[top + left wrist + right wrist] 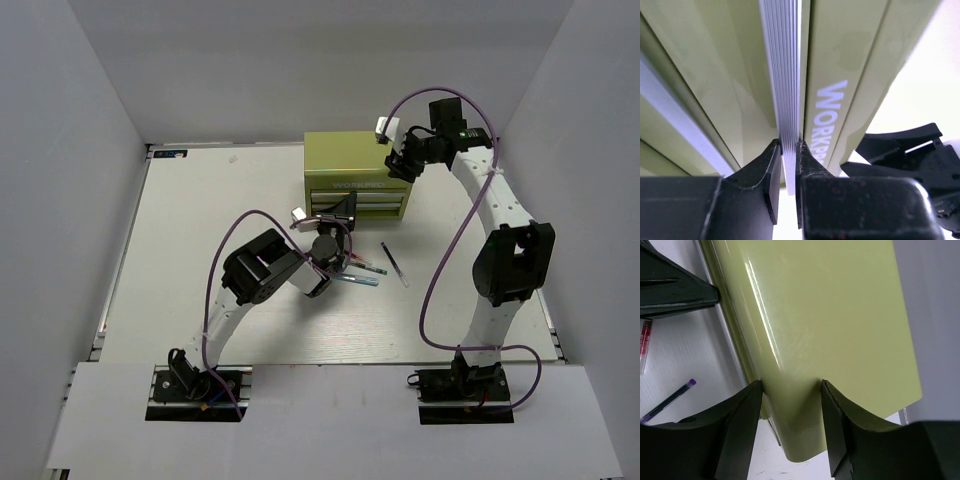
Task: Sort the stationery into containers
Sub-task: Open the drawer in the storage box.
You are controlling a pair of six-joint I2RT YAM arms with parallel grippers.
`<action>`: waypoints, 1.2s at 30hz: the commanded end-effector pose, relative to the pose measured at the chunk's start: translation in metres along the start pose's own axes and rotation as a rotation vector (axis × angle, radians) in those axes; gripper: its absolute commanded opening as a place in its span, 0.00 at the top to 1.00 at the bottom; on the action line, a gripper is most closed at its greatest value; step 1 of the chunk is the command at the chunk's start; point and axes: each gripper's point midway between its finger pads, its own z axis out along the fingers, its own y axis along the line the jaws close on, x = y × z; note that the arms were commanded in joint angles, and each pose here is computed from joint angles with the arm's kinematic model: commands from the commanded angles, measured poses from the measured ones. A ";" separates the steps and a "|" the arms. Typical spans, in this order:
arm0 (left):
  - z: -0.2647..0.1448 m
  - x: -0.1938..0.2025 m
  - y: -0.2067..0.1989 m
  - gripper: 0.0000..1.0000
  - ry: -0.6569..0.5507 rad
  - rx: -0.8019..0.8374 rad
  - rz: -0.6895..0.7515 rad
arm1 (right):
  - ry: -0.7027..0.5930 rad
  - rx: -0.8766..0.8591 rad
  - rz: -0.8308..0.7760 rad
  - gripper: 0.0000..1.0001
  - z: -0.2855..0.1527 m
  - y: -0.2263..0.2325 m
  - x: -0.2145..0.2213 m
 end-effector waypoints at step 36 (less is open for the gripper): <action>-0.076 0.009 -0.034 1.00 0.049 -0.014 0.023 | 0.180 0.040 0.161 0.46 0.044 -0.002 0.057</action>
